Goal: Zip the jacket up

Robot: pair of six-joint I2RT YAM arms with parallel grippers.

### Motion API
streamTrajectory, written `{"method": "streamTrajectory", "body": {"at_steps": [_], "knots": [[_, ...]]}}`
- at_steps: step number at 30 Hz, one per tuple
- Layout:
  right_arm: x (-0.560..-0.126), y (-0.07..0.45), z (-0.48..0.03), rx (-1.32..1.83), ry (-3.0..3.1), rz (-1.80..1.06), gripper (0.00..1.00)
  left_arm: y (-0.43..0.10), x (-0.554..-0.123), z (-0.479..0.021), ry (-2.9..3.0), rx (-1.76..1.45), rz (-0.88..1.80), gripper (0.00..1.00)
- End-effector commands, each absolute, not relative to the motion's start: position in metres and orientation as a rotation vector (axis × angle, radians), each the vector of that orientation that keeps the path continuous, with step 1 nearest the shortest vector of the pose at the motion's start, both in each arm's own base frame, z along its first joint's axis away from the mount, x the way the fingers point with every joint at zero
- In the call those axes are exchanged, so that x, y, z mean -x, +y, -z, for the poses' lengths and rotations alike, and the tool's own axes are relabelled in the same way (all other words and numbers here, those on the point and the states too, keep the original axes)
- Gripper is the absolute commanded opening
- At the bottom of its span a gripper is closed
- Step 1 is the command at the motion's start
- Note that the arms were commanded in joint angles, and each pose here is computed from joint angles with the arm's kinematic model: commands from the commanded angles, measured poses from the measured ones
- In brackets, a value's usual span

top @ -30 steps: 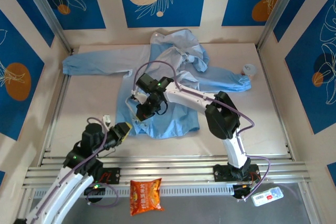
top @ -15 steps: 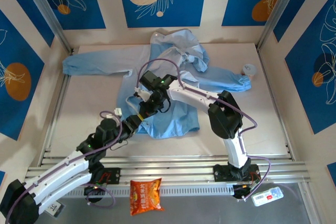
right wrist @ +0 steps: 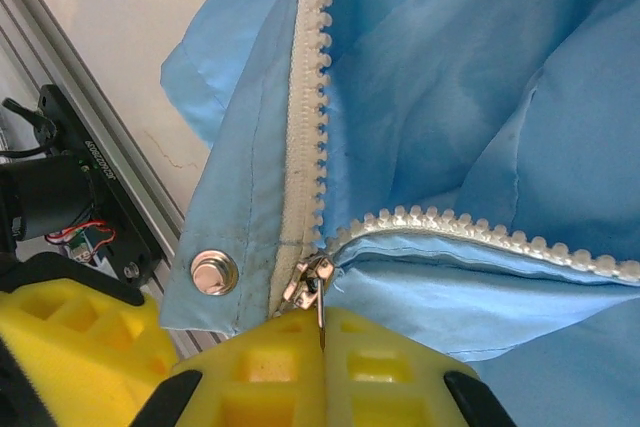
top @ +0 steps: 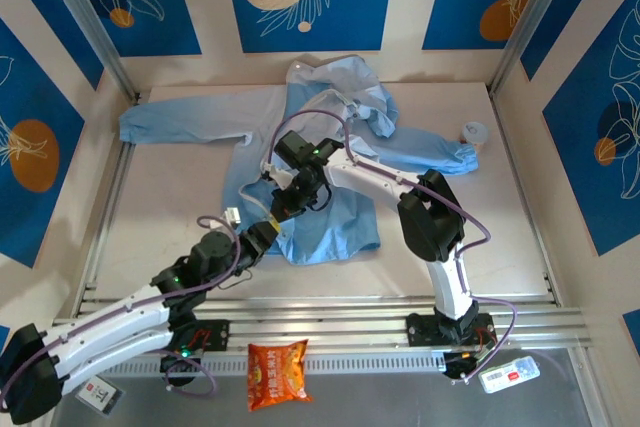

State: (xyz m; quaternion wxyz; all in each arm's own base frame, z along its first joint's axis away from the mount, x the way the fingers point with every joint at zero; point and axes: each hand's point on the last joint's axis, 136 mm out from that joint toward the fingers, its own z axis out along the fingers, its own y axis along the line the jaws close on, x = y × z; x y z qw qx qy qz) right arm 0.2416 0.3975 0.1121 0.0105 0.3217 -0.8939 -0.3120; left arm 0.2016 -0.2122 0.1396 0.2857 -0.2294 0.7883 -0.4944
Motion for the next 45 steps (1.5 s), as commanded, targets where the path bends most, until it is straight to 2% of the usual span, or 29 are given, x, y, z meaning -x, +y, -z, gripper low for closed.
{"method": "streamTrajectory", "body": {"at_steps": [1, 16, 27, 32, 36, 43, 45], "knots": [[-0.233, 0.397, -0.13, -0.991, -2.757, 1.052, 0.0, -0.21, -0.214, -0.141, 2.033, 0.659, 1.306, 0.42], [-0.21, 0.407, -0.126, -0.971, -2.674, 1.133, 0.0, -0.159, -0.213, -0.123, 1.939, 0.808, 1.162, 0.44], [-0.196, 0.421, -0.127, -1.001, -2.626, 1.163, 0.0, -0.159, -0.212, -0.111, 1.956, 0.831, 1.17, 0.44], [-0.192, 0.423, -0.127, -1.005, -2.616, 1.167, 0.0, -0.158, -0.214, -0.114, 1.938, 0.822, 1.183, 0.37], [-0.19, 0.424, -0.126, -1.006, -2.609, 1.17, 0.0, -0.155, -0.215, -0.115, 1.915, 0.83, 1.194, 0.27], [-0.191, 0.425, -0.126, -1.009, -2.607, 1.175, 0.0, -0.152, -0.215, -0.116, 1.898, 0.834, 1.206, 0.25], [-0.191, 0.425, -0.126, -1.009, -2.609, 1.175, 0.0, -0.151, -0.216, -0.116, 1.897, 0.835, 1.211, 0.19]]}}
